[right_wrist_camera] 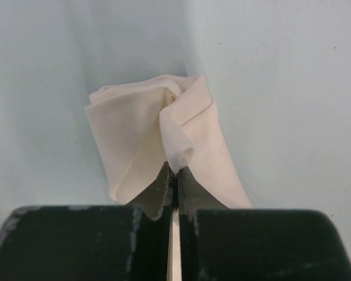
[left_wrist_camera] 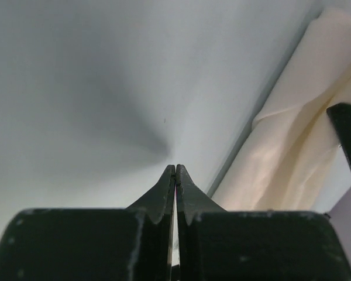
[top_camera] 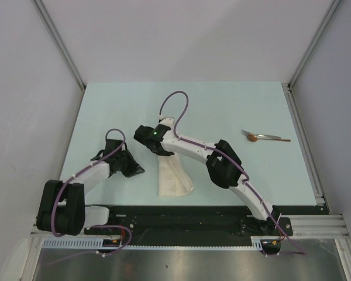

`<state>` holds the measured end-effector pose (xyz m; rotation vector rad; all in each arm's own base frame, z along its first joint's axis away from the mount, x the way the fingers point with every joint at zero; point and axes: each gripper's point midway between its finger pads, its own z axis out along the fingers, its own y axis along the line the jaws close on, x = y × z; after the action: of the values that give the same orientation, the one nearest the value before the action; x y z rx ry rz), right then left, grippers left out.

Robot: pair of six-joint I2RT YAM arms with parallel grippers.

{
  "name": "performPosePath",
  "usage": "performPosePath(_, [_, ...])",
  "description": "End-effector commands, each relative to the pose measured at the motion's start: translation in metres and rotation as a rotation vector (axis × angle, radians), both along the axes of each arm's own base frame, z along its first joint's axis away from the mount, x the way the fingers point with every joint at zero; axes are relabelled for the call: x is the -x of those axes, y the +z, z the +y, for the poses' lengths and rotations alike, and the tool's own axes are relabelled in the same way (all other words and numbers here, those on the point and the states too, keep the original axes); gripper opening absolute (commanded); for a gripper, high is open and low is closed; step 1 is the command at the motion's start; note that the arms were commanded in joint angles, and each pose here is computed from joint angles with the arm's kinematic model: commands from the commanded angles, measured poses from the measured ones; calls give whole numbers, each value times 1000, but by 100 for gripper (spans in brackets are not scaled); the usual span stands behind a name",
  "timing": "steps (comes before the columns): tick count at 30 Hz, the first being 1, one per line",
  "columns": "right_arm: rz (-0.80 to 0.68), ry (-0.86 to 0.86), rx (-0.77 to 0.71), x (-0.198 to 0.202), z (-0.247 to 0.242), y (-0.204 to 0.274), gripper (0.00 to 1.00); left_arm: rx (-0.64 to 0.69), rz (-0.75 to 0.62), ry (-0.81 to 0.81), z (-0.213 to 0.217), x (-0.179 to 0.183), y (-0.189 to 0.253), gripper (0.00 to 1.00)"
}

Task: Fold the napkin into a case and place the utensils inside
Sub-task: Fold the 2/3-rectangle-folded napkin at the center of the board.

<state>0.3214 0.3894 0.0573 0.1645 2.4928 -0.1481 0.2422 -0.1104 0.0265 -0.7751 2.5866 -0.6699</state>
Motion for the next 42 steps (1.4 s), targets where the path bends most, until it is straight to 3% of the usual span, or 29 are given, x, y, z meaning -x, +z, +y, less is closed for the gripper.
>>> performPosePath(1, [-49, 0, 34, -3, -2, 16, 0, 142, -78, -78, -31, -10, 16, 4])
performPosePath(24, [-66, -59, -4, -6, -11, 24, 0, 266, -10, -257, -121, 2, 6, 3])
performPosePath(29, [-74, -49, -4, -8, -11, 28, 0, 180, -17, -201, -97, 8, 4, 4])
performPosePath(33, [-69, -51, -23, -6, -7, 29, 0, 134, -99, -137, -71, 11, 20, 8])
performPosePath(36, [-62, -64, -47, -6, -4, 27, 0, 129, -161, -117, -60, 11, 35, 13])
performPosePath(38, [-55, -85, -63, -5, -3, 24, 0, 172, -224, -137, -62, 9, 49, 21])
performPosePath(42, [-9, -65, -120, -4, 10, 17, 1, 223, -223, -186, -68, 11, 55, 24])
